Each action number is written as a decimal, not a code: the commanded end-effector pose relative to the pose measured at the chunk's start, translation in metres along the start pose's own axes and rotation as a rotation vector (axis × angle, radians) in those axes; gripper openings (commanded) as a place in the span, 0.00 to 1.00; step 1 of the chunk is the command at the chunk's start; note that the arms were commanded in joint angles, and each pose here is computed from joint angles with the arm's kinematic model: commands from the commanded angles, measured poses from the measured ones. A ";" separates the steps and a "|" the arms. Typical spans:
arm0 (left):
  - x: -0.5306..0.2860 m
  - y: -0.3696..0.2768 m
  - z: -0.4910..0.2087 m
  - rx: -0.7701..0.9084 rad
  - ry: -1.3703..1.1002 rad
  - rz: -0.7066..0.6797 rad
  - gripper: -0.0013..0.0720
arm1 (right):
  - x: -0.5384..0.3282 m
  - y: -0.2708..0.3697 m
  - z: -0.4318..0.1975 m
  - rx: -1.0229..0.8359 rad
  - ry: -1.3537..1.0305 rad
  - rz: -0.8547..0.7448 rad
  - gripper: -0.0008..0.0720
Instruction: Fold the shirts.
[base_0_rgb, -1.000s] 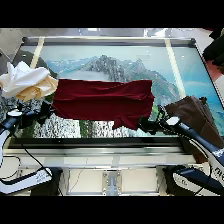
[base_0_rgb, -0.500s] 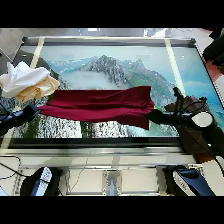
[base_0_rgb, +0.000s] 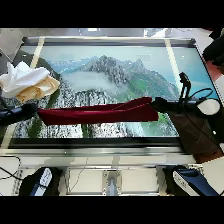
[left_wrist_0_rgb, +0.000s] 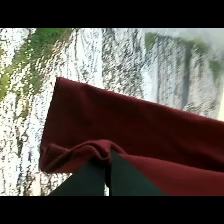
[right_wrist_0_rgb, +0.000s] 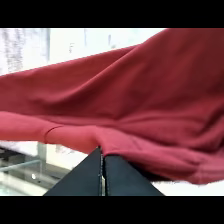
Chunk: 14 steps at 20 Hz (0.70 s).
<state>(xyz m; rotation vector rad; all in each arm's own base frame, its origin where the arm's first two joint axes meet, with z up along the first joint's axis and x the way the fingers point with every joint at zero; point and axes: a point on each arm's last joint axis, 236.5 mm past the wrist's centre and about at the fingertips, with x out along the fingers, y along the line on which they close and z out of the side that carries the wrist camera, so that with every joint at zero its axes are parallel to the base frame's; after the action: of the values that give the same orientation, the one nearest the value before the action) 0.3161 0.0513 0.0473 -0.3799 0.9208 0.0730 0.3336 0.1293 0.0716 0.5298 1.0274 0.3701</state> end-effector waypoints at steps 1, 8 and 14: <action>0.052 0.023 0.007 0.058 0.049 0.151 0.03 | 0.049 -0.035 0.017 0.039 0.044 -0.052 0.02; 0.146 0.004 0.008 0.184 0.118 0.191 0.03 | 0.123 -0.085 0.042 0.094 0.094 -0.115 0.02; 0.166 0.018 0.015 0.148 0.091 0.245 0.04 | 0.140 -0.104 0.050 0.099 0.071 -0.152 0.02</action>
<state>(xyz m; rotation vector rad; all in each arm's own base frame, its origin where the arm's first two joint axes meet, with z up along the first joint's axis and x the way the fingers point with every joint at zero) 0.4170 0.0526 -0.0725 -0.1478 1.0613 0.1914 0.4403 0.1107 -0.0568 0.5337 1.1587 0.2252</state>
